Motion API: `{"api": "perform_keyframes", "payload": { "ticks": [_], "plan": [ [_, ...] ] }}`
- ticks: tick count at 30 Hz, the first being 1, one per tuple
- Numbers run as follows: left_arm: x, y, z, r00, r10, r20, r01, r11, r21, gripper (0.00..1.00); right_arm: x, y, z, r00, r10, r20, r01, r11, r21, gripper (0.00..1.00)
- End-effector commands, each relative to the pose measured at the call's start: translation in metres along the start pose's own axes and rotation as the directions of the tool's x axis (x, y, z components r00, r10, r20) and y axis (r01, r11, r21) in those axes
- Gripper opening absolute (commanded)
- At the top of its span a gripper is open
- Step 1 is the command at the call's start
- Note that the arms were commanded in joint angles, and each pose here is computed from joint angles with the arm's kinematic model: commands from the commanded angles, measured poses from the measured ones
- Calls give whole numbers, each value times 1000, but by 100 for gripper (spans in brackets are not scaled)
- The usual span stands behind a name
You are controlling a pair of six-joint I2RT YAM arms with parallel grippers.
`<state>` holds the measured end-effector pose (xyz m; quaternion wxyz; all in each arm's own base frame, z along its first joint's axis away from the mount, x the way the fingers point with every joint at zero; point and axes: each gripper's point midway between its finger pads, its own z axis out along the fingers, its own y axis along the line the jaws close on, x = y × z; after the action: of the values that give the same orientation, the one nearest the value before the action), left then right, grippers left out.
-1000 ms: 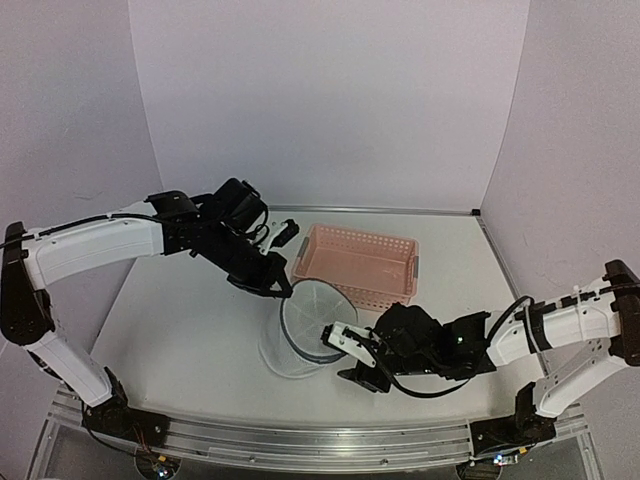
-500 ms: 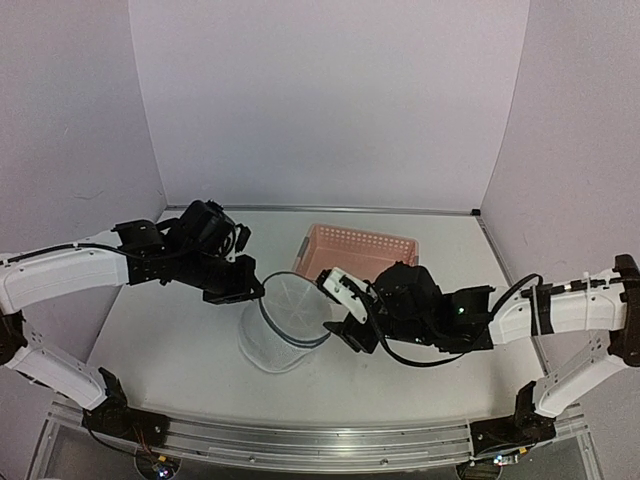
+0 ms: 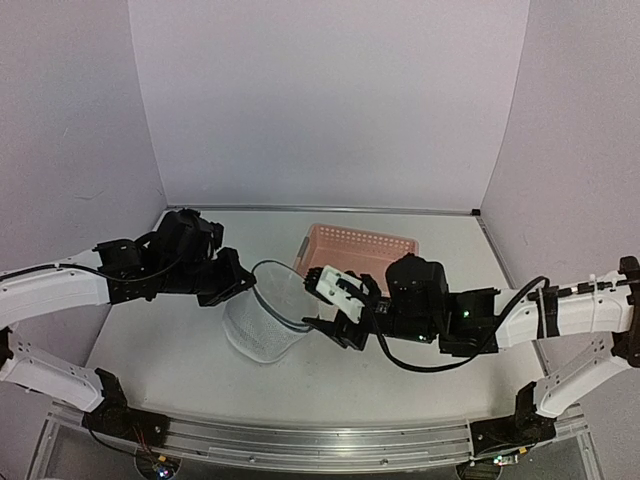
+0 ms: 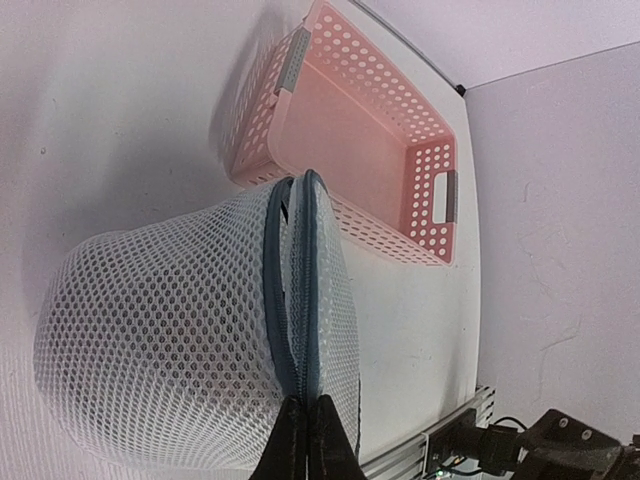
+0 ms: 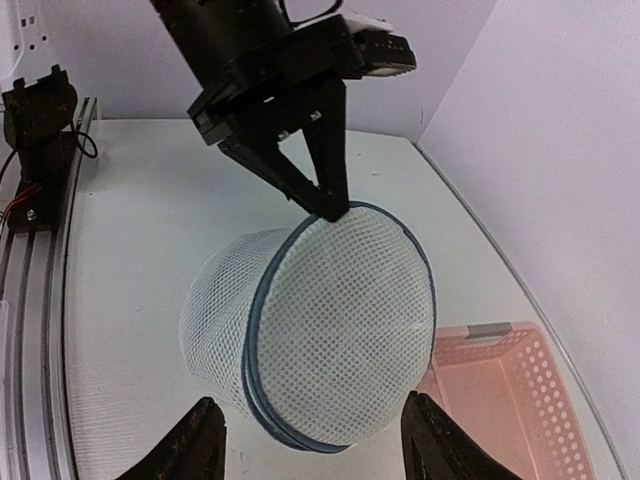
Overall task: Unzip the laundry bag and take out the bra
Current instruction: Adjust the laundry bag at the center of the board, then open the lid of the laundry bag.
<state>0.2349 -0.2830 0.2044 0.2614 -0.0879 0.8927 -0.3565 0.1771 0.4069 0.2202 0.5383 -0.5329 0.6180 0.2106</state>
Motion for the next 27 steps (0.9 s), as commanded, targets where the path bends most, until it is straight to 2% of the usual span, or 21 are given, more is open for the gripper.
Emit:
{"api": "perform_keyframes", "payload": {
  "ticks": [1,6,20,27],
  "plan": [
    [-19,-21,-14,993,-74,90,64,992,106,0,-14,15,2,971,-193,139,192,981,20,61],
    [-17,-20,-11,993,-79,83,70,991,113,0,-9,16,16,954,-272,125,263,961,84,59],
    [-17,-22,-11,994,-71,84,61,991,116,0,-7,11,50,958,-274,86,259,954,154,38],
    [-19,-23,-12,994,-67,89,56,991,120,0,3,13,57,956,-287,57,275,949,154,36]
  ]
}}
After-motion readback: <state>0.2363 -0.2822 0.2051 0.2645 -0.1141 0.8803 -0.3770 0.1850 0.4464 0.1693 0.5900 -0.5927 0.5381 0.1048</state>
